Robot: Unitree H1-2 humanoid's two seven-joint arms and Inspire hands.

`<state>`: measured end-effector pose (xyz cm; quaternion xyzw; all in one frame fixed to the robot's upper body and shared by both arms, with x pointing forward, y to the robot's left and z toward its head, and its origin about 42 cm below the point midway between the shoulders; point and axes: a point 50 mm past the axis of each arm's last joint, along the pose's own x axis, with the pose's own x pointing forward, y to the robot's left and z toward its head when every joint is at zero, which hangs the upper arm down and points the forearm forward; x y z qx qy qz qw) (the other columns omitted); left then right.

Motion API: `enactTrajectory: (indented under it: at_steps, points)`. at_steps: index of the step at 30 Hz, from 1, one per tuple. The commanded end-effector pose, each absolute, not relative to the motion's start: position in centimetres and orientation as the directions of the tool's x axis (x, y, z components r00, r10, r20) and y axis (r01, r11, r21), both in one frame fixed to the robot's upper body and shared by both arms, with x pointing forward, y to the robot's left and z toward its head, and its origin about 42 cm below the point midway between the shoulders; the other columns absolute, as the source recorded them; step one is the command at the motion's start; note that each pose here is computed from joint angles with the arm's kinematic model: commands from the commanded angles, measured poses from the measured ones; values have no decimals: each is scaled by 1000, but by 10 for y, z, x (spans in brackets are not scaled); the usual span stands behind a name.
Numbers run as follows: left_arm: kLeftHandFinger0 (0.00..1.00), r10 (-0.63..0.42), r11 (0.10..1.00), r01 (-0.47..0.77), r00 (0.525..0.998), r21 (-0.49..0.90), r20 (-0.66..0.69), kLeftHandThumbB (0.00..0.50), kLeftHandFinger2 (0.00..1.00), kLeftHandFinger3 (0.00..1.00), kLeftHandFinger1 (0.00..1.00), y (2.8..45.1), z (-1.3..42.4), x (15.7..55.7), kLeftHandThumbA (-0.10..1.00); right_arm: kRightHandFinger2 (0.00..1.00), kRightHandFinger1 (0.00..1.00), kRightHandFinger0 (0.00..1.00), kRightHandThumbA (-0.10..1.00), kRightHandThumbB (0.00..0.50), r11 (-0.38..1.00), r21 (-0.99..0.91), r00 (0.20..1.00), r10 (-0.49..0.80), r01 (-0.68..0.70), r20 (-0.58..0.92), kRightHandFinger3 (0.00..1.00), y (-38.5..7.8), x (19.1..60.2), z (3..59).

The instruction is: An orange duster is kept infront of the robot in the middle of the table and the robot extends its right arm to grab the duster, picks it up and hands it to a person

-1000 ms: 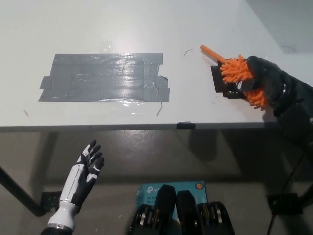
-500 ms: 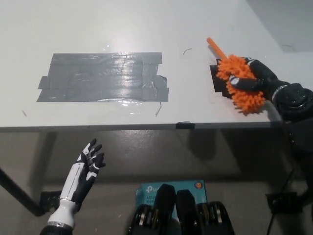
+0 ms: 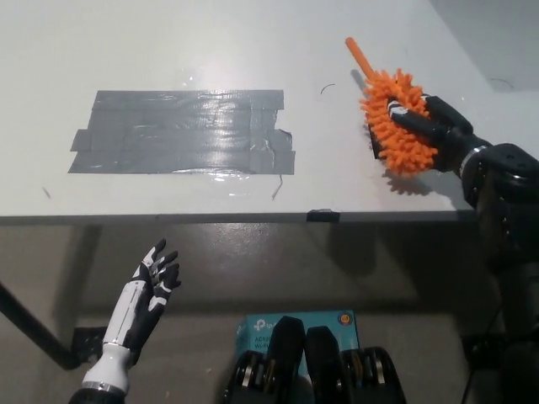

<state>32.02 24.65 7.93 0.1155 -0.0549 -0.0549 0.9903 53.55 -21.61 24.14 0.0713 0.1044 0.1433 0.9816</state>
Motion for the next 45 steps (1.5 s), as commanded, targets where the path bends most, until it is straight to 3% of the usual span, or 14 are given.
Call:
enactTrajectory:
  at_steps: [1,5,10,14,20,28,31,32,33,34,36,37,41,45]
  points:
    - [831,-132,966,94,980,241,150,53,904,1000,889,250,92,326,840,798,408,0,-100,130,785,481,904,425,-391,40,988,-188,543,299]
    - [833,-135,964,95,980,250,147,51,900,1000,884,249,94,326,845,692,356,0,-100,178,726,578,904,426,-372,46,1000,-178,544,291]
    - [833,-137,963,96,979,252,152,56,892,1000,882,250,94,326,848,631,313,0,-100,133,681,648,898,439,-342,13,1000,-164,547,278]
    - [824,-137,963,94,978,251,160,48,885,1000,874,250,95,327,844,572,197,0,-100,163,653,690,901,435,-313,-3,888,-154,548,273]
    - [825,-135,964,94,978,248,157,47,877,1000,869,250,96,326,832,585,166,0,-100,168,632,710,893,450,-310,-10,1000,-145,547,267]
    - [814,-138,963,94,977,253,163,52,868,1000,856,250,98,328,812,568,152,0,-100,178,624,725,896,444,-293,-19,921,-145,549,266]
    - [813,-137,963,93,978,251,161,54,868,1000,855,249,98,328,807,610,186,0,-100,187,626,716,894,448,-308,-7,922,-145,548,267]
    - [813,-137,963,93,977,252,162,53,869,1000,854,249,98,329,805,1000,951,632,171,349,585,734,875,484,-346,26,1000,-147,547,265]
    - [813,-138,963,93,977,253,163,52,869,1000,854,249,98,329,804,1000,1000,748,153,327,563,742,865,499,-364,45,1000,-148,545,265]
    - [813,-138,963,94,977,254,163,51,869,1000,854,249,98,329,803,1000,1000,984,248,360,530,751,851,520,-393,78,1000,-149,544,264]
    - [813,-139,962,95,977,257,161,53,868,1000,852,249,98,330,799,1000,1000,1000,354,456,478,751,820,554,-455,144,1000,-150,539,262]
    - [813,-139,961,95,977,258,160,53,868,1000,852,249,99,330,799,1000,1000,1000,354,456,474,751,817,557,-459,148,1000,-150,539,262]
    - [822,-139,963,97,978,253,156,56,877,1000,857,249,99,331,779,1000,1000,1000,530,491,452,720,781,591,-527,200,1000,-152,533,262]
    - [819,-141,961,97,978,259,156,49,874,1000,856,250,100,330,769,1000,1000,1000,606,481,496,667,785,579,-555,223,1000,-160,527,264]
